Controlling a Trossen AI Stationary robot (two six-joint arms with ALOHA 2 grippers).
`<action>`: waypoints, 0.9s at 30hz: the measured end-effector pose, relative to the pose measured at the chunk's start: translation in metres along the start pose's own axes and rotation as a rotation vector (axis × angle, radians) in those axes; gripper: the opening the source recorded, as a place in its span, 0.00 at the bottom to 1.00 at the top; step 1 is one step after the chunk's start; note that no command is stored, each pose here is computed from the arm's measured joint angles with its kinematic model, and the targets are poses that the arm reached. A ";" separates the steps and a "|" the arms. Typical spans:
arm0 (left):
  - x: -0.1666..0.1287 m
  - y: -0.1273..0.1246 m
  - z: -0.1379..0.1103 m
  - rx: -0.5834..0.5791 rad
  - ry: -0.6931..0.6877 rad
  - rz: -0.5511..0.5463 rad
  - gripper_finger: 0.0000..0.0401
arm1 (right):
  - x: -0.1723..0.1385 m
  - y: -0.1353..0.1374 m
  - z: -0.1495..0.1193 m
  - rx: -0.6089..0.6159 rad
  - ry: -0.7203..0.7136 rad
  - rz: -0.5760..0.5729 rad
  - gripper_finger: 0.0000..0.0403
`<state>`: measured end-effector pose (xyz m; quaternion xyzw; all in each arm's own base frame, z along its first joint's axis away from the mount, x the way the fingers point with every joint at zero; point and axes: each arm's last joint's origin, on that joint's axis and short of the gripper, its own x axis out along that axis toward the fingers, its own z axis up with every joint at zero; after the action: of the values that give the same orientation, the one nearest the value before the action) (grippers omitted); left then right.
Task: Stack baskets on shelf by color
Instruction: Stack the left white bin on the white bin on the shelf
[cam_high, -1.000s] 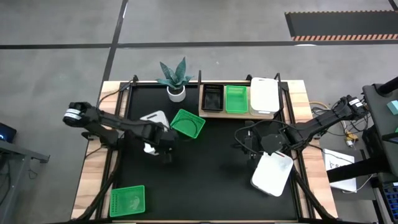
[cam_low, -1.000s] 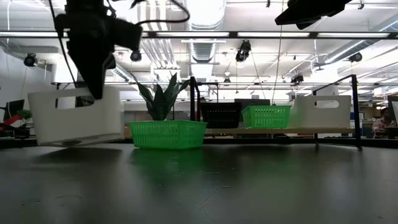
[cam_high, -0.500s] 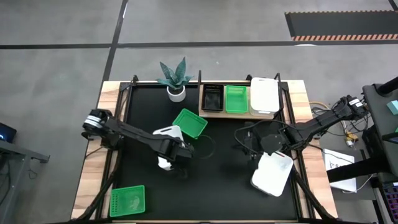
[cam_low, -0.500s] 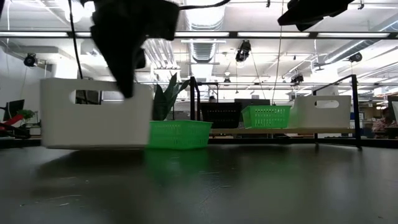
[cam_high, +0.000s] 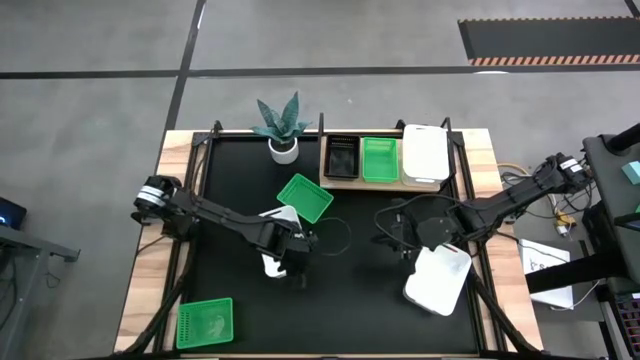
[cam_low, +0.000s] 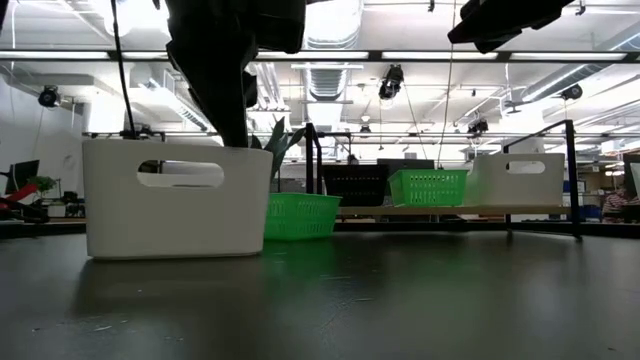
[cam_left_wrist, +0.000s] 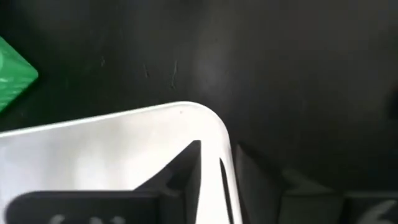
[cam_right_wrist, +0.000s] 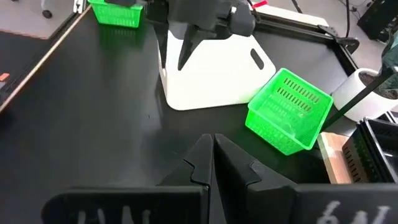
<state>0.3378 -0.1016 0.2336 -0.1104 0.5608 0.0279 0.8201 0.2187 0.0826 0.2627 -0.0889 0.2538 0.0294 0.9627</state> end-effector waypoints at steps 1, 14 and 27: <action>-0.001 0.000 0.000 0.012 -0.004 0.000 0.24 | 0.001 0.000 0.000 -0.001 0.004 0.000 0.02; -0.065 -0.027 -0.029 0.396 -0.521 0.055 0.30 | 0.043 0.016 0.002 -0.076 -0.029 0.029 0.02; -0.093 0.012 -0.075 0.511 -0.951 0.135 0.30 | 0.100 0.036 0.045 -0.136 -0.041 0.027 0.02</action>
<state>0.2324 -0.0985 0.2921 0.1536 0.1228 -0.0097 0.9804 0.3233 0.1278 0.2459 -0.1499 0.2325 0.0613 0.9590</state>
